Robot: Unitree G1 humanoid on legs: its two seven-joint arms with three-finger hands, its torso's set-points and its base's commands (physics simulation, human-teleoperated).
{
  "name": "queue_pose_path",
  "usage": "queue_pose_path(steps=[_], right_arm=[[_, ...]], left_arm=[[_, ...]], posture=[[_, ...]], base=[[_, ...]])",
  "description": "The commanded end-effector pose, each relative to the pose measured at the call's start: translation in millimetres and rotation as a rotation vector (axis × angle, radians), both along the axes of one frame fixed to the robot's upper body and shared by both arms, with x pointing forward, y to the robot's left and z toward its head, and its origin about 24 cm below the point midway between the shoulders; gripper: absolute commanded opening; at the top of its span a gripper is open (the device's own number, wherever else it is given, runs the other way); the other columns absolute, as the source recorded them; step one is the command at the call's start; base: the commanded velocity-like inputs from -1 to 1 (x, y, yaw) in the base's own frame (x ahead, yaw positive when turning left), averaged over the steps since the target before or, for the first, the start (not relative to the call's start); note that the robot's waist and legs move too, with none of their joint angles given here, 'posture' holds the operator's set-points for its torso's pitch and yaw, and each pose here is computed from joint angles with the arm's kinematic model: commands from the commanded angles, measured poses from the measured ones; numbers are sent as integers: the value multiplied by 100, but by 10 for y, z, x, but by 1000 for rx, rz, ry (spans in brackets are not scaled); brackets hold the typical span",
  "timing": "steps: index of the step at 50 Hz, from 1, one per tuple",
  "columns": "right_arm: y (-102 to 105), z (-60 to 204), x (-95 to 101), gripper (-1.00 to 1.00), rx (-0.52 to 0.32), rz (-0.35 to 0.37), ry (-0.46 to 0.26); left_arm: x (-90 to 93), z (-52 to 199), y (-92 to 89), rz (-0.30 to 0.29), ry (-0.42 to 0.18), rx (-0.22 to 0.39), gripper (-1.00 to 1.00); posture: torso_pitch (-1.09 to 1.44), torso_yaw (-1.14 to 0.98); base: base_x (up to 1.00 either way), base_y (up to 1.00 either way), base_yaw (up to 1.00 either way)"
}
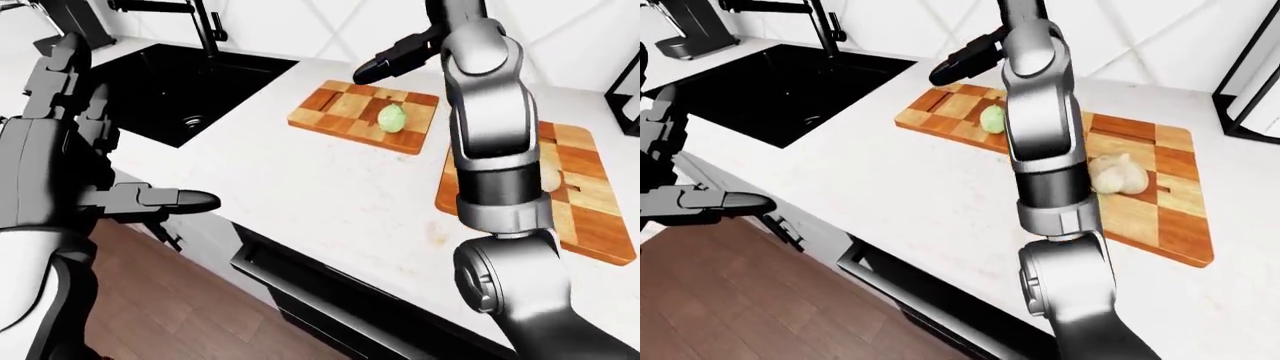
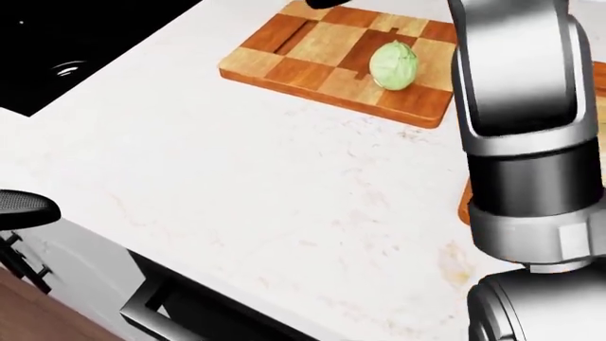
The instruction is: Place the ginger and the brussel sprout on separate cutting boards.
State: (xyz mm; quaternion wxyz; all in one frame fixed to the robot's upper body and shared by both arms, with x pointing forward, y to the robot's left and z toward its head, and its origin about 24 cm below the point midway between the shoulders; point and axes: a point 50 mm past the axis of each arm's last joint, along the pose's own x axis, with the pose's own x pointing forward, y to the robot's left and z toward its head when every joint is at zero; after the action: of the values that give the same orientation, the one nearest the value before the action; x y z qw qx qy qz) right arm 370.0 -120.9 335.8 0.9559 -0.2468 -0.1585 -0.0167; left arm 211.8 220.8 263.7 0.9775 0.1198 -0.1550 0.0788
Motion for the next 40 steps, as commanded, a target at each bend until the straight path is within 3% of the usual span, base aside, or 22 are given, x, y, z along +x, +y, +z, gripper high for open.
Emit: queue_pose_path(steps=[1, 22, 40], right_arm=[[4, 206, -152, 100, -1, 6, -70], [-84, 137, -1166, 100, 10, 21, -115], [-310, -23, -1688, 100, 42, -30, -122]], left_arm=[[-42, 99, -8, 8, -64, 22, 100], [-64, 89, 4, 12, -65, 16, 100], [-99, 75, 26, 20, -70, 11, 100]], posture=[[0, 47], [0, 47], [0, 47]], base=[[0, 0, 0], [0, 0, 0], [0, 0, 0]])
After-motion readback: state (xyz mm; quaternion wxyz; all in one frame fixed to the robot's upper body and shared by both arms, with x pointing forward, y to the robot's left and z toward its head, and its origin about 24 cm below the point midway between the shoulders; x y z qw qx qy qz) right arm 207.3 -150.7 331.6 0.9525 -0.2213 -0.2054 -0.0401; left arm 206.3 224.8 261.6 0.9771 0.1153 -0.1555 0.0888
